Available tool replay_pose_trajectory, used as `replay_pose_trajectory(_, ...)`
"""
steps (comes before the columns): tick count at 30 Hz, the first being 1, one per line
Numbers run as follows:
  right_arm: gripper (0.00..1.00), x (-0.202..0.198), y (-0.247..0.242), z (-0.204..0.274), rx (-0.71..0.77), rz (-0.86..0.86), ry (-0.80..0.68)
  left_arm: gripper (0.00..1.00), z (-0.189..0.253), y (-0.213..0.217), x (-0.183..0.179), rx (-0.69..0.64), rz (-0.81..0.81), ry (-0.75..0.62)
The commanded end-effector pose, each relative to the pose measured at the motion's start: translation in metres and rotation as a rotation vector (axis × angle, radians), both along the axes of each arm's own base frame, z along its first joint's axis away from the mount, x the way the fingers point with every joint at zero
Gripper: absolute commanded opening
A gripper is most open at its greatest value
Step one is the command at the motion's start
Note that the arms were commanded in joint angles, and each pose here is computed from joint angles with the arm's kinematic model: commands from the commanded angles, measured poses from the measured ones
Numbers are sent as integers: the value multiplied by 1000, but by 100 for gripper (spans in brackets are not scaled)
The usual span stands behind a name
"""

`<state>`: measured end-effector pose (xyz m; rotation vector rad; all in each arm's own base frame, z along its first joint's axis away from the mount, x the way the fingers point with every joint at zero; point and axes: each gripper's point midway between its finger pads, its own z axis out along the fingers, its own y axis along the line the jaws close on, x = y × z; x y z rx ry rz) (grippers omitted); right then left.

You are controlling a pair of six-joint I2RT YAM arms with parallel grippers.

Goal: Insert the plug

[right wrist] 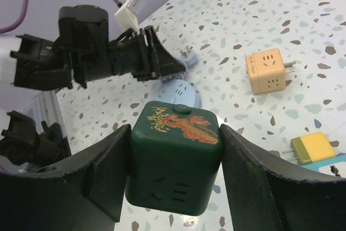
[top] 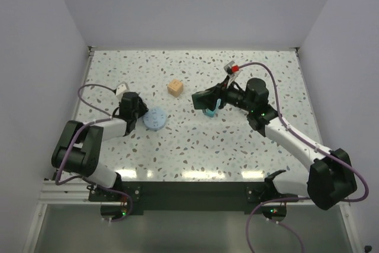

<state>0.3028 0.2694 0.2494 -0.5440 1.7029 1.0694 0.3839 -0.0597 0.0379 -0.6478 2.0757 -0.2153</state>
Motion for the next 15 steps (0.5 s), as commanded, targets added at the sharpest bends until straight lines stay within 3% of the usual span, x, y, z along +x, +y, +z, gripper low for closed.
replay_pose_trajectory(1, 0, 6, 4, 21, 12, -57, -113, 0, 6, -17, -18, -106, 97, -11)
replay_pose_trajectory(11, 0, 0, 17, 13, 25, -138, -194, 0, 0, -51, -38, -262, 145, -13)
replay_pose_trajectory(15, 0, -4, 29, 9, 24, -118, -228, 0, 6, -62, -31, -208, 52, -24)
